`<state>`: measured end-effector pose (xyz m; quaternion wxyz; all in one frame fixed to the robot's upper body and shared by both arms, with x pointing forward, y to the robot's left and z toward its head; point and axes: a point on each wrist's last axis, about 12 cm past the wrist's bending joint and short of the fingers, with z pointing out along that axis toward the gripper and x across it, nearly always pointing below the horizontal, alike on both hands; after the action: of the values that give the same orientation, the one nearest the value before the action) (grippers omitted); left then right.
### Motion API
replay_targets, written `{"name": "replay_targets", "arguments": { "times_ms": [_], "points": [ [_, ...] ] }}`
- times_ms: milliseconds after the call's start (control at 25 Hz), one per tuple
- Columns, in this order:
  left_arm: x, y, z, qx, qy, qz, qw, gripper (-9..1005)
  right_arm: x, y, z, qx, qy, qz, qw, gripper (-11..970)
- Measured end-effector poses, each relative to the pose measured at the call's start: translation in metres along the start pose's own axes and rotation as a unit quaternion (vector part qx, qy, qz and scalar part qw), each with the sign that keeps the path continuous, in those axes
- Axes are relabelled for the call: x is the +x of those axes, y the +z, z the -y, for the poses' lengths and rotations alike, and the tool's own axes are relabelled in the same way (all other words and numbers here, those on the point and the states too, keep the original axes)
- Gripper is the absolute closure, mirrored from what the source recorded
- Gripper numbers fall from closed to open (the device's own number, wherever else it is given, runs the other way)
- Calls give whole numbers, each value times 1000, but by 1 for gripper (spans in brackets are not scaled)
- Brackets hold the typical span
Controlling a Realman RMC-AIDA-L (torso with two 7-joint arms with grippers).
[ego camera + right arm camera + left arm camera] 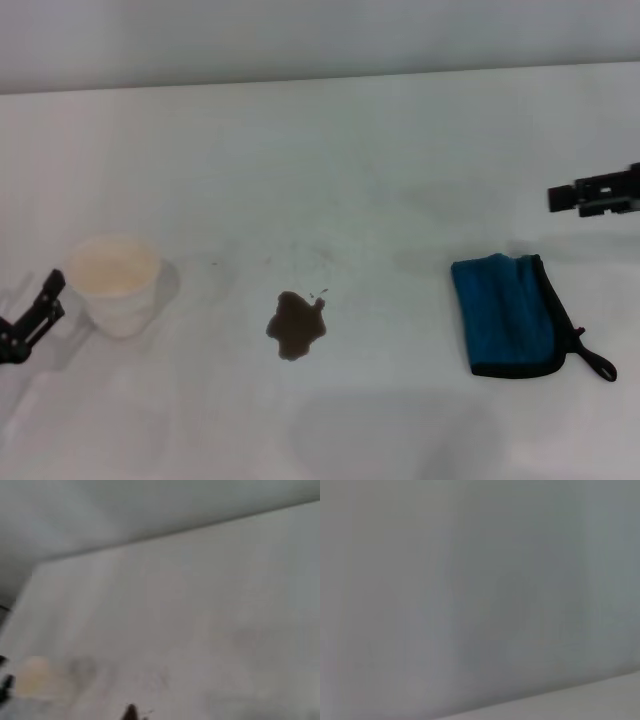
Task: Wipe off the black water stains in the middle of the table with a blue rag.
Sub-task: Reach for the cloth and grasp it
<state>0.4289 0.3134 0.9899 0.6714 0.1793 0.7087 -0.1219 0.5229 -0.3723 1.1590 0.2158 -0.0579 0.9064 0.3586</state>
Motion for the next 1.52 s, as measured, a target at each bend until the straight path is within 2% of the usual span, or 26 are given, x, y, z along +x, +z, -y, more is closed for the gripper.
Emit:
{"name": "replay_targets", "arguments": {
  "times_ms": [160,360,600,800,1000,1160,1520],
  "points": [
    [-5,8,-9,-4,15,7,1000,113,-16,16,-28,62,-35,-33,997,170],
    [-10,12,-18,-10,31,9,999,112,-30,47,-55,115,-56,-65,990,172],
    [-14,18,-21,-11,35,19,999,112,-24,79,-73,195,-60,-130,970,174],
    [-16,17,-19,-7,33,33,999,113,-15,98,-89,232,-64,-159,957,175],
    [-19,12,-17,-6,32,50,998,112,-10,106,-91,274,-66,-163,946,177],
    [-21,8,-22,-24,34,58,997,112,-7,111,-84,297,-64,-168,938,178],
    [-20,2,-30,-52,39,55,996,113,-7,125,-80,306,-77,-182,931,188]
  ]
}}
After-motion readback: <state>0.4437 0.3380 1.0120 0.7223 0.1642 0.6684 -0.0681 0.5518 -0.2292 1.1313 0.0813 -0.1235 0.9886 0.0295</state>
